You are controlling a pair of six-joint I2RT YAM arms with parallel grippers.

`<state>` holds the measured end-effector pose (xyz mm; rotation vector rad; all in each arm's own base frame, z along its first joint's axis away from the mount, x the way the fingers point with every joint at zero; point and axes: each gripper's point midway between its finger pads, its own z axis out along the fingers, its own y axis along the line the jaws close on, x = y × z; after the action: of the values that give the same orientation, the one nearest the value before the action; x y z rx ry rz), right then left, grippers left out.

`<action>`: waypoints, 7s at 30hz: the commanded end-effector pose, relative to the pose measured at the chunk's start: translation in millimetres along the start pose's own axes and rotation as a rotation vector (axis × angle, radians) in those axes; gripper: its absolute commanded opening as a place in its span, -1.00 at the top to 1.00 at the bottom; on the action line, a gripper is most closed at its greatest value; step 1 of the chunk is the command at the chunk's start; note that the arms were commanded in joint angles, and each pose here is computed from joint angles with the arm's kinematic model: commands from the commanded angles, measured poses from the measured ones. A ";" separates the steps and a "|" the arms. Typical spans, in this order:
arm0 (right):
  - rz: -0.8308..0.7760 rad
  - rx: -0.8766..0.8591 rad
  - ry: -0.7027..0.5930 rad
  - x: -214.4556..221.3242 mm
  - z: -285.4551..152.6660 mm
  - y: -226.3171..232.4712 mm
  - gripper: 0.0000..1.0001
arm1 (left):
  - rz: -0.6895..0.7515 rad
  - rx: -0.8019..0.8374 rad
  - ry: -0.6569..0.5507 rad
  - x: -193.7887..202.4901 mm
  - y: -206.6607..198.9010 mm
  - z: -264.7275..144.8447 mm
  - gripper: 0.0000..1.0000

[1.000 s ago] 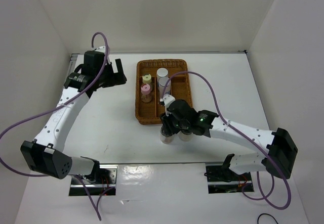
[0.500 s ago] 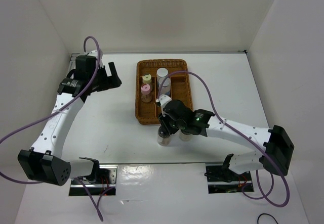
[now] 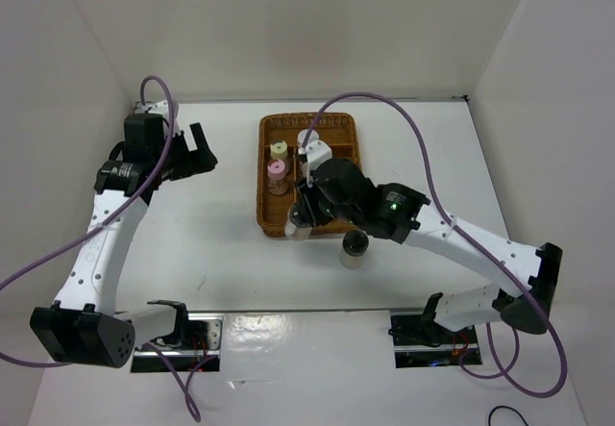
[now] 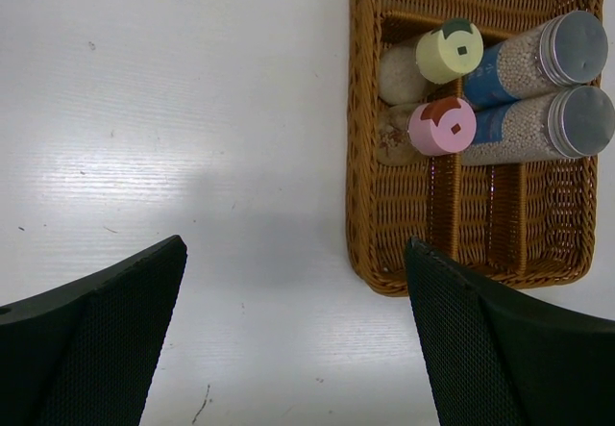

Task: Organize the condiment bottles

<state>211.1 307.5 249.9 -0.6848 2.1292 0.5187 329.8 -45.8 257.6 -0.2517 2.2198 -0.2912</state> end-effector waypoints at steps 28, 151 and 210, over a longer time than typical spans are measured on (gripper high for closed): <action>0.137 0.490 -0.238 -102.7 46.4 -219.2 1.00 | 0.010 0.042 -0.047 -5.4 4.3 -6.4 -1.00; 0.442 0.500 0.317 133.0 -0.8 -101.9 0.90 | -0.005 0.121 0.066 29.8 2.1 14.0 -1.00; 0.324 0.546 0.045 -32.6 82.1 -208.7 1.00 | -0.012 0.046 0.023 18.7 17.6 14.9 -1.00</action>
<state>385.5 201.0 190.4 -0.0658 2.3894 0.0567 320.8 -39.5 220.0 -0.2553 2.2744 -0.3676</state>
